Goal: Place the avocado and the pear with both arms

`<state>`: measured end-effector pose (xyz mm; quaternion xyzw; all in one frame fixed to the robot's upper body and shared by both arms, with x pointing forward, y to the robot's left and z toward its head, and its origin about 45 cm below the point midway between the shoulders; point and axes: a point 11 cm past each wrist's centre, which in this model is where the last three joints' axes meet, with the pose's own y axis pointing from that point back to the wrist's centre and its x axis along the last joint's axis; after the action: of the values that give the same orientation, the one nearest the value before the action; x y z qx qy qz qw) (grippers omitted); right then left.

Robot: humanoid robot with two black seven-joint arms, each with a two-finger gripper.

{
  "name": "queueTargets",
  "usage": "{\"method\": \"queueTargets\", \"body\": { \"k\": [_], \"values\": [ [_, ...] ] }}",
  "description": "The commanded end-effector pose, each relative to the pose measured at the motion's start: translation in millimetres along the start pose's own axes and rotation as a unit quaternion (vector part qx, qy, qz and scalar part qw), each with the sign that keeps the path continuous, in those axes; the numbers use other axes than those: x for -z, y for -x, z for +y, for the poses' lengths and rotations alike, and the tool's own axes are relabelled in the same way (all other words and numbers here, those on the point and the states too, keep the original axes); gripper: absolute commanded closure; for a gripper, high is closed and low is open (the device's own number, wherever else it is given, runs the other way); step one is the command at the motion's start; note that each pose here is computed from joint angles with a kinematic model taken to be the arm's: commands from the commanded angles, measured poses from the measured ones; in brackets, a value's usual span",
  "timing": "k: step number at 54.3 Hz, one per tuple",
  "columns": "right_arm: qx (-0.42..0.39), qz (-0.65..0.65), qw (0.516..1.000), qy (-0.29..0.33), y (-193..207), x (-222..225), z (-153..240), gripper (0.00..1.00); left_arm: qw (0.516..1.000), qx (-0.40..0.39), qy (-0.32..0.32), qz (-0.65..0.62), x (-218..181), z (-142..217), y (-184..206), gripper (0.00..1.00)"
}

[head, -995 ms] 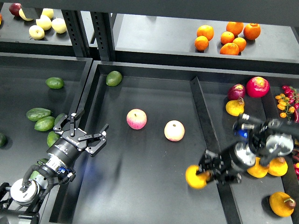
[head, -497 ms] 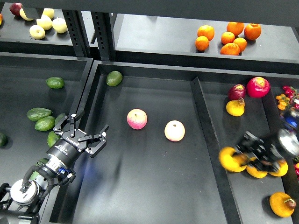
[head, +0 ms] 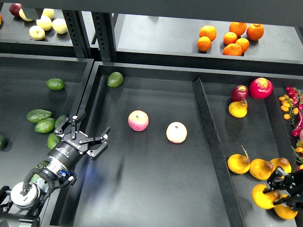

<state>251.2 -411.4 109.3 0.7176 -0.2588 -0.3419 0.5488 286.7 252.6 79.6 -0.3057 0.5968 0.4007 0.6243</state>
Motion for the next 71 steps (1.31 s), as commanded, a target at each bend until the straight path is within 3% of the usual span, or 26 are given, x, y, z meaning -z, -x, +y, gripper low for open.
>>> {"method": "queueTargets", "body": {
  "k": [1, 27, 62, 66, 71],
  "values": [
    [-0.001, -0.007, 1.000, 0.009, -2, -6, -8, 0.71, 1.000, 0.000, -0.001, 0.000, 0, 0, 0, 0.01],
    [0.001, -0.012, 1.000, 0.021, -2, -2, -36, 0.66, 1.000, 0.000, -0.001, 0.000, 0, 0, 0, 0.01],
    [-0.008, -0.007, 1.000, 0.027, -6, 1, -41, 0.44, 1.000, 0.001, 0.000, 0.000, 0, 0, 1, 0.01],
    [-0.008, -0.006, 1.000, 0.028, -6, 0, -41, 0.34, 1.000, 0.001, -0.001, 0.000, 0, 0, 1, 0.01],
    [-0.006, -0.004, 1.000, 0.026, -4, 2, -40, 0.11, 1.000, 0.001, -0.001, 0.000, 0, 0, 1, 0.01]
  ]
}}
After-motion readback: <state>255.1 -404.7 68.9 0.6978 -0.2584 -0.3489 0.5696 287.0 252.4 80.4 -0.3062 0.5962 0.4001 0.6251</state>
